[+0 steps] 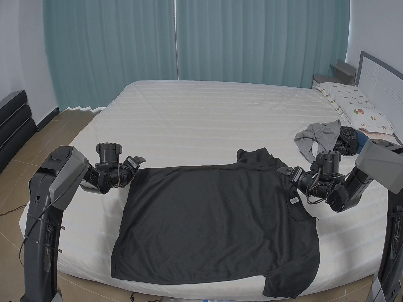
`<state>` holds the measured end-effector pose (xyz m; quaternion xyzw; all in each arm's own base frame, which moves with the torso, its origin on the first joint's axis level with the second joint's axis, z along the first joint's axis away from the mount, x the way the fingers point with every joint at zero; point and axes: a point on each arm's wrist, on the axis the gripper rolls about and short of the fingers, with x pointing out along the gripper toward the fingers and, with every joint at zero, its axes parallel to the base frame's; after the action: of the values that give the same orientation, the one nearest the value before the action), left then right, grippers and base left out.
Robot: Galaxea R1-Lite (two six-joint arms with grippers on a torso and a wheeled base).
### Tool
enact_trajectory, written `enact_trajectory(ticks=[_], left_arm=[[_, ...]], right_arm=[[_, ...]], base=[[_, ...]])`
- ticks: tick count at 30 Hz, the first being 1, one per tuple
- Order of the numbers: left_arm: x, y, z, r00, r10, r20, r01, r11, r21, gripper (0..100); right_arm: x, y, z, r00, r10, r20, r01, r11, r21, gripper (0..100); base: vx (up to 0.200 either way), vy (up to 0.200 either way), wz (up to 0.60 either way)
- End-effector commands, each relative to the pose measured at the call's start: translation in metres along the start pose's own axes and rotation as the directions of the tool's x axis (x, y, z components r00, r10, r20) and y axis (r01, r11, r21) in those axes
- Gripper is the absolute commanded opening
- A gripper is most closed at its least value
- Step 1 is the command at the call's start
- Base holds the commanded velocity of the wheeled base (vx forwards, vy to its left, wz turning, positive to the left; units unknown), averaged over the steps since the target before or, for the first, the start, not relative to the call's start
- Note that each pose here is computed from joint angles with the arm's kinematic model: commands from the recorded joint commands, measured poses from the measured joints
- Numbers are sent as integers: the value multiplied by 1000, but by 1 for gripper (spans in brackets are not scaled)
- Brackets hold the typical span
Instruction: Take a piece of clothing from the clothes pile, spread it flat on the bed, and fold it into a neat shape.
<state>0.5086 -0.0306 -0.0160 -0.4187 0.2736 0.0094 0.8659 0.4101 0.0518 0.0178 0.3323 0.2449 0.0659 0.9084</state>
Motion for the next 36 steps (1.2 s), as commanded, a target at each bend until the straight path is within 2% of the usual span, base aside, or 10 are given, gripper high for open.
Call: enact_trajectory(ticks=[1, 9, 10, 13, 17, 20, 33, 34, 36], left_arm=[[0, -2, 1, 1000, -8, 6, 8, 1000, 7, 0], [0, -5, 6, 998, -27, 62, 26, 1000, 10, 0], [0, -7, 10, 992, -45, 119, 43, 999, 17, 0], [-2, -11, 15, 982, -64, 177, 61, 998, 22, 0], [-3, -13, 15, 980, -76, 185, 72, 997, 27, 0], [-3, -15, 14, 980, -77, 184, 73, 997, 28, 0], [-1, -12, 12, 981, -72, 180, 69, 997, 27, 0], [-1, -12, 12, 981, -72, 180, 69, 997, 27, 0], [-1, -13, 13, 980, -75, 182, 71, 997, 27, 0]], right_arm=[[25, -11, 5, 1000, -3, 17, 3, 1000, 3, 100], [43, -16, 20, 999, -24, 28, 24, 1000, -20, 100], [51, -18, 21, 999, -19, 36, 20, 999, -35, 100], [59, -19, 25, 999, -19, 44, 21, 998, -65, 100], [73, -19, 23, 998, -39, 49, 42, 996, -79, 100], [94, -29, 18, 990, -87, 109, 96, 992, -80, 100], [118, -36, 14, 979, -105, 173, 120, 990, -77, 100], [118, -36, 15, 979, -106, 176, 121, 990, -76, 0], [119, -38, 14, 978, -108, 177, 122, 990, -73, 0]], base=[[0, 0, 0], [0, 0, 0], [0, 0, 0], [0, 0, 0], [0, 0, 0], [0, 0, 0], [0, 0, 0], [0, 0, 0], [0, 0, 0]])
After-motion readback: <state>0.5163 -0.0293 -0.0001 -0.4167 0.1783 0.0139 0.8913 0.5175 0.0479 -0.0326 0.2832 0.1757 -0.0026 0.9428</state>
